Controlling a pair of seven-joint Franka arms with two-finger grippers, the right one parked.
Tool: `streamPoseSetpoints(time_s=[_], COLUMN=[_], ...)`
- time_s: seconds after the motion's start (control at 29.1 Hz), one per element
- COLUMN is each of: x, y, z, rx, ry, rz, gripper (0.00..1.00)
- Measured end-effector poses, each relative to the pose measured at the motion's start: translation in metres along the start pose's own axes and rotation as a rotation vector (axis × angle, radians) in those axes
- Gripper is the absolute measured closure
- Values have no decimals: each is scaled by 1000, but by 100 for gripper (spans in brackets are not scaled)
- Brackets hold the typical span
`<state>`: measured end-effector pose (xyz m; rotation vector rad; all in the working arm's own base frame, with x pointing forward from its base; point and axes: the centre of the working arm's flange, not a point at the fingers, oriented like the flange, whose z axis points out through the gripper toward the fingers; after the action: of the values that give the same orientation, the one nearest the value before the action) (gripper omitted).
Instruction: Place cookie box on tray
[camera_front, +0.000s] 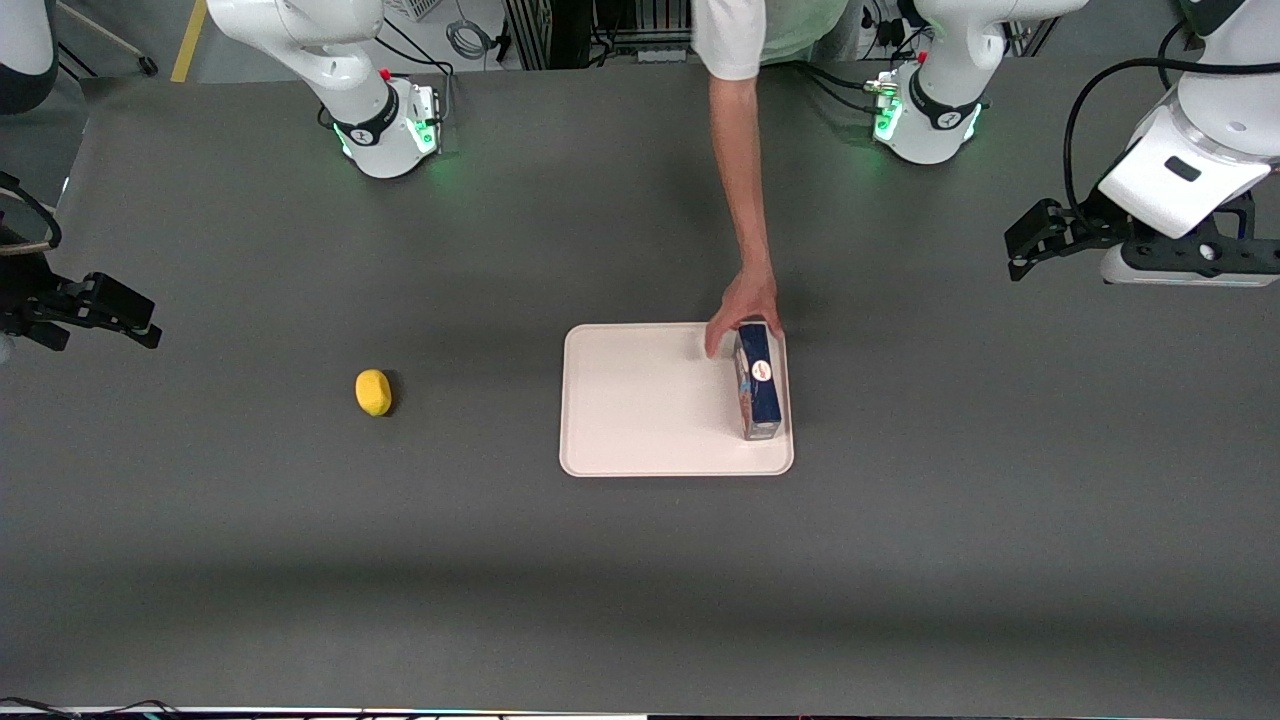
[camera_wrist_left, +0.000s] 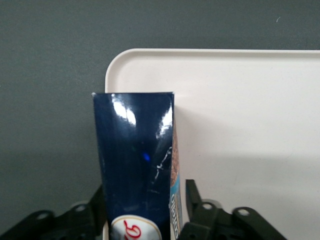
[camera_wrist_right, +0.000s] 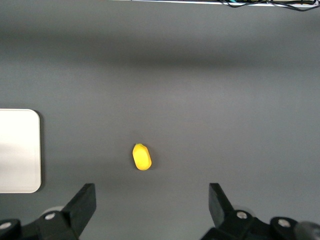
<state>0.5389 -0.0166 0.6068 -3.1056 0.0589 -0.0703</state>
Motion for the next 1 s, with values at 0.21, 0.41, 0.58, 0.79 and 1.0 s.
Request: streamPoseSetpoints(time_s=[0.21,0.41,0.58,0.79,1.0], x=[0,0,0,0,0], y=[-1,-2,-3,-3,-3], z=[0,0,0,0,0], rx=[0,0,0,0,0], ry=[0,-1,-1,-1,-1], rz=[-2,-2,-4,-4,-4], gripper=[0,0,0,0,0])
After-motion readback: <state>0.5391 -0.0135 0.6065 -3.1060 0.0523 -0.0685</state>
